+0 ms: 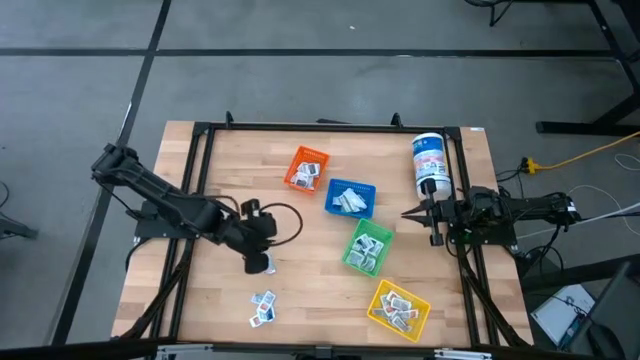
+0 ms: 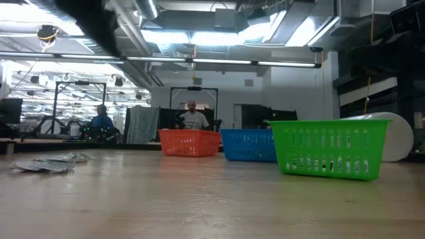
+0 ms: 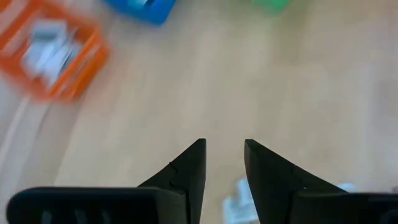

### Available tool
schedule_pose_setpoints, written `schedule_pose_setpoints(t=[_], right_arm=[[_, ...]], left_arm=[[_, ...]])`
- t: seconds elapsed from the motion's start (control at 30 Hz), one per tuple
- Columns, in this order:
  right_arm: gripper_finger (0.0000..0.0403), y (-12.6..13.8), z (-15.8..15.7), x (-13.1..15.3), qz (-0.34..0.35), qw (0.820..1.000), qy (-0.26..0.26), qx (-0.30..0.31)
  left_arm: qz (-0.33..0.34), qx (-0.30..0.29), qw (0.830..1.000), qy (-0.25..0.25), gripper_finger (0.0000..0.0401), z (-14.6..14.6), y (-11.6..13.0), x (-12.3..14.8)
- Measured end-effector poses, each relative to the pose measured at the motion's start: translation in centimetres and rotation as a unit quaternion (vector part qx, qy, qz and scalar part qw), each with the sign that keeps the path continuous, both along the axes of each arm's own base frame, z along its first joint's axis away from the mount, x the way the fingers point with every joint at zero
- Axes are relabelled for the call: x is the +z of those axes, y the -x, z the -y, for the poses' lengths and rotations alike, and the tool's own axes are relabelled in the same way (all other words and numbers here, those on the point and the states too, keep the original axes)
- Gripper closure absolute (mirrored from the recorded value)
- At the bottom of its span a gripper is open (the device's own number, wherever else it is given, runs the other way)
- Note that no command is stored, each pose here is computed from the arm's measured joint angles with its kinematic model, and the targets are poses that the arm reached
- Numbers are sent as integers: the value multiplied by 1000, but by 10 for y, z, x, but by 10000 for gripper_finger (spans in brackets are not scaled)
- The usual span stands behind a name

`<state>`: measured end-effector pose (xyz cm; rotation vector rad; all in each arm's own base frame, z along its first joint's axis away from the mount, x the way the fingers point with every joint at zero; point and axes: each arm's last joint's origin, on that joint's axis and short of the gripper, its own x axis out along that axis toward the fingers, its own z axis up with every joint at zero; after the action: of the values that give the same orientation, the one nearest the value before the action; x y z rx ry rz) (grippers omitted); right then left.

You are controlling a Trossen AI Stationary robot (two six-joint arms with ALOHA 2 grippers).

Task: Pick & Place First Aid Supplies
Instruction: Put the green bandage pack into the blue basket

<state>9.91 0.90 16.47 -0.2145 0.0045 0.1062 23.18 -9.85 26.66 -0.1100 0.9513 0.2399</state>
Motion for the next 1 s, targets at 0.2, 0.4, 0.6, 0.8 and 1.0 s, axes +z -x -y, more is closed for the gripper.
schedule_pose_setpoints(t=[0.2,0.4,0.6,0.8,1.0], right_arm=[[377,0,0,0,0,1000,0,0],[377,0,0,0,0,1000,0,0],[377,0,0,0,1,1000,0,0],[377,0,0,0,1,1000,0,0],[377,0,0,0,1,1000,0,0]], left_arm=[[-77,112,991,-9,297,-11,-1,-21],[-147,220,963,43,297,-26,-12,-44],[-203,256,943,58,297,-42,-27,-67],[-246,263,932,46,297,-54,-36,-87],[-279,265,923,32,297,-57,-34,-93]])
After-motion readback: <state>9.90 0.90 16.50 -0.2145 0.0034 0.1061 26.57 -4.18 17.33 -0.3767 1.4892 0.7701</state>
